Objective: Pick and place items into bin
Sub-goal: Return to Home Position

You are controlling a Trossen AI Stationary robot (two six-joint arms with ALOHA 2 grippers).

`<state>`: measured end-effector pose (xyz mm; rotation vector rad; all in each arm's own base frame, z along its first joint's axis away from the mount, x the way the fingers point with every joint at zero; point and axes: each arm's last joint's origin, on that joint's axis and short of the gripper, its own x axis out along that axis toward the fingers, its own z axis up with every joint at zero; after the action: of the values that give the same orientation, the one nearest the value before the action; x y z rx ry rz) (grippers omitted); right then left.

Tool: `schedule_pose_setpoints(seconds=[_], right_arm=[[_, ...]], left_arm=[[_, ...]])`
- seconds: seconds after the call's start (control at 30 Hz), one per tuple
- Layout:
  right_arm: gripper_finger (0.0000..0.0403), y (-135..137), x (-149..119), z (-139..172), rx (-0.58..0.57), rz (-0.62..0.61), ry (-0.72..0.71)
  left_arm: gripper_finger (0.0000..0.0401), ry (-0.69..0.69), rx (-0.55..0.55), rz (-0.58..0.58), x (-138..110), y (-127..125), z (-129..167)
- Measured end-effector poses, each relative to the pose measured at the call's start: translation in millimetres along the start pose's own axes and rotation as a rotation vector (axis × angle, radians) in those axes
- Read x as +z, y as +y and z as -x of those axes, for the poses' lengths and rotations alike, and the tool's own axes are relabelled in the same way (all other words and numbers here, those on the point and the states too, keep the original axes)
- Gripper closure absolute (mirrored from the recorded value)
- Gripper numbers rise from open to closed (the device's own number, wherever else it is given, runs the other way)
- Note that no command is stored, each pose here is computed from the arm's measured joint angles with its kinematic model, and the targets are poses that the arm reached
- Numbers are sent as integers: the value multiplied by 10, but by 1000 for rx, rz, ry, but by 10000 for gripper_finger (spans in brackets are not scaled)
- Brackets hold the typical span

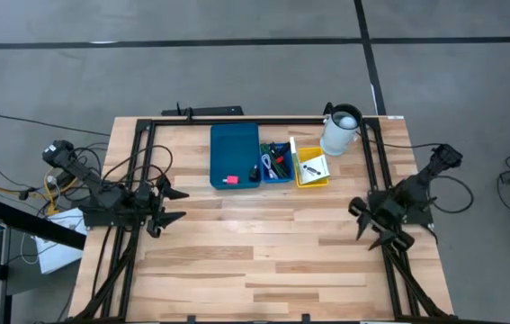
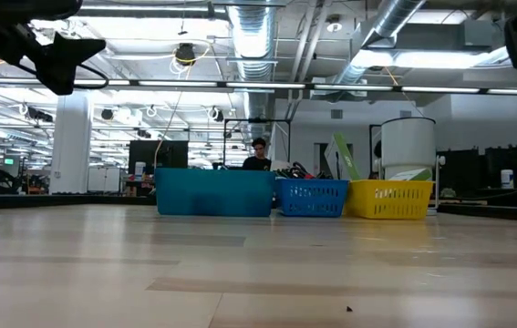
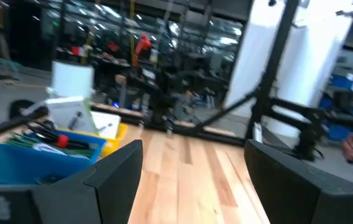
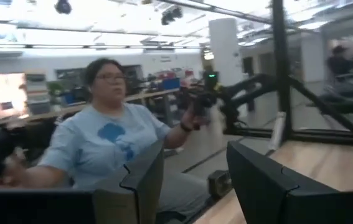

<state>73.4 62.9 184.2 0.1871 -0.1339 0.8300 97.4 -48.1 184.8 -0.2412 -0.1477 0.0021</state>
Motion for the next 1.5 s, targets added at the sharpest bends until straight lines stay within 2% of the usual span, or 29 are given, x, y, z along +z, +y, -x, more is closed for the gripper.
schedule_pose_setpoints(seconds=[0.17,0.27,0.43,0.8,1.0,1.5], right_arm=[[233,-29,-72,-2,-67,28,70],[233,-47,-180,12,-94,25,181],[233,-80,-209,5,-193,21,205],[233,-81,-221,5,-191,22,217],[233,-81,-221,5,-191,22,217],[233,-81,-222,6,-190,22,218]], left_arm=[[131,42,-74,10,-38,-18,1],[131,87,-81,-6,-85,-14,4],[131,179,-74,-14,-182,4,16],[131,257,-205,-19,-237,-24,32],[131,366,-178,2,-339,8,59],[131,380,-170,-3,-332,6,57]])
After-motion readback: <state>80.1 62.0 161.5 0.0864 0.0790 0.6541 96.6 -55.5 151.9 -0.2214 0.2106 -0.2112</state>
